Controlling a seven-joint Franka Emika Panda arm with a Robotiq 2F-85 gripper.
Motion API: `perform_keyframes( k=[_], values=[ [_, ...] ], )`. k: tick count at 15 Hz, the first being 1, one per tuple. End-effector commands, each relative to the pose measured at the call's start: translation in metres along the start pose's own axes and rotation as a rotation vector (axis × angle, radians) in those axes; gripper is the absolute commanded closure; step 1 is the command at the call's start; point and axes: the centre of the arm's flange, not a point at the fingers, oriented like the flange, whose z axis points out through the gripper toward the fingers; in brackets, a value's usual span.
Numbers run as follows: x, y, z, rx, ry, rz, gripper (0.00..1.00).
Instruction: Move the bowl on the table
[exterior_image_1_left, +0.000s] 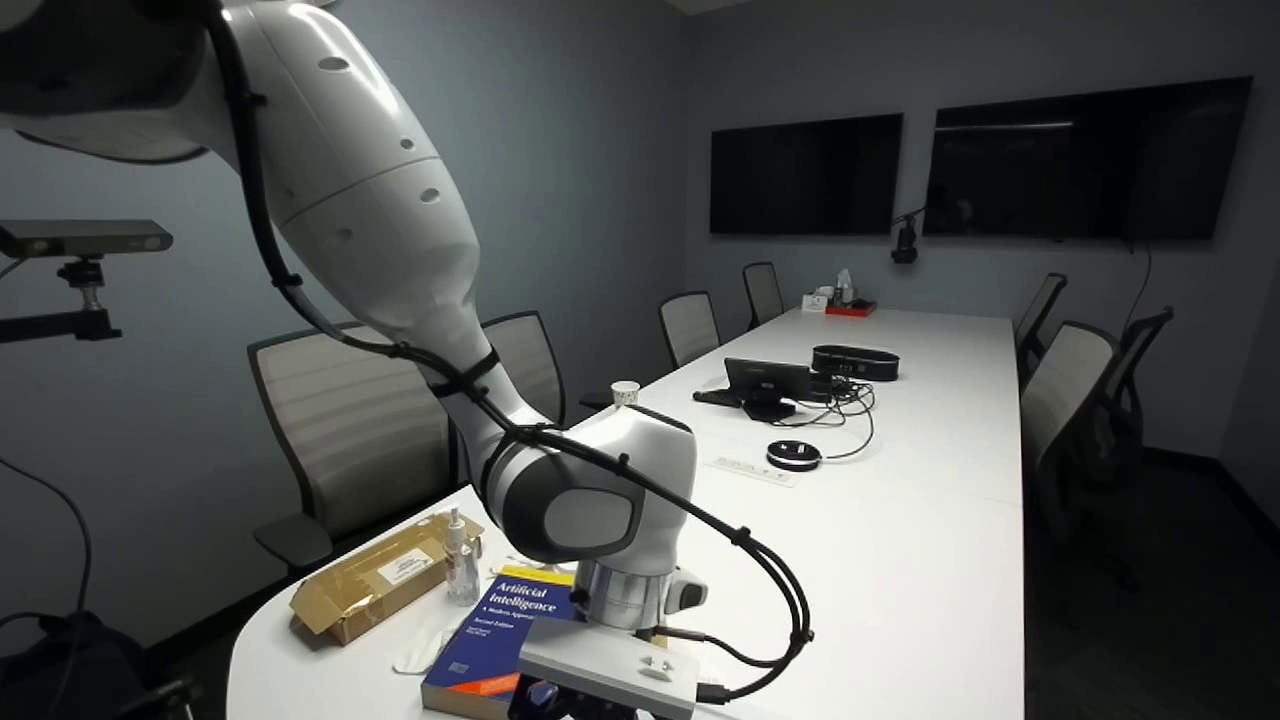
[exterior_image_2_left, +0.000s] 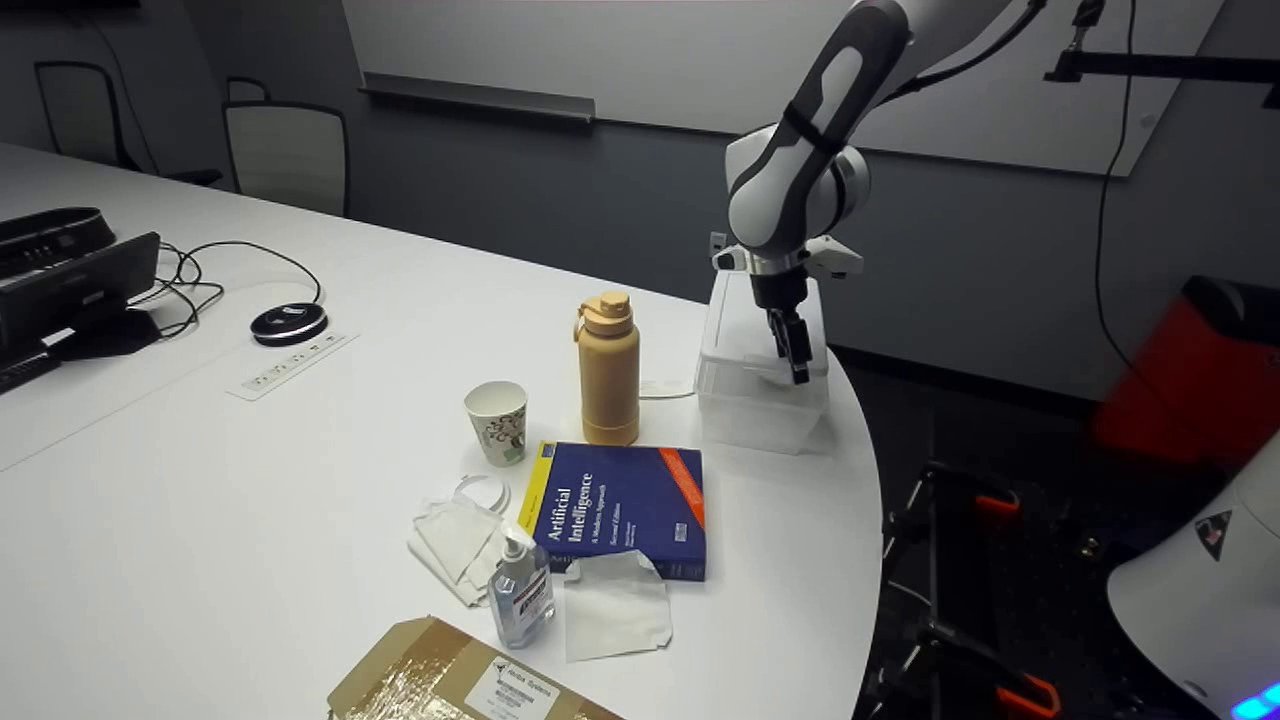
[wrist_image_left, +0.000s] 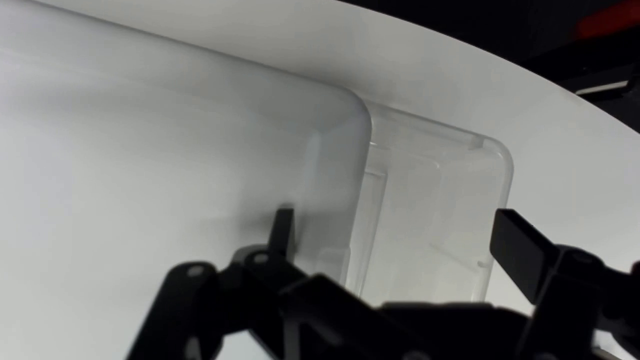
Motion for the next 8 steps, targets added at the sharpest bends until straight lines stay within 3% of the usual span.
perform_keyframes(
  k=[1,8],
  values=[
    [0.003,-0.004,-0.002,-0.013,0.012,-0.042,0.0],
    [0.014,-0.013,-0.003,0.008,0.03,-0.121,0.0]
  ],
)
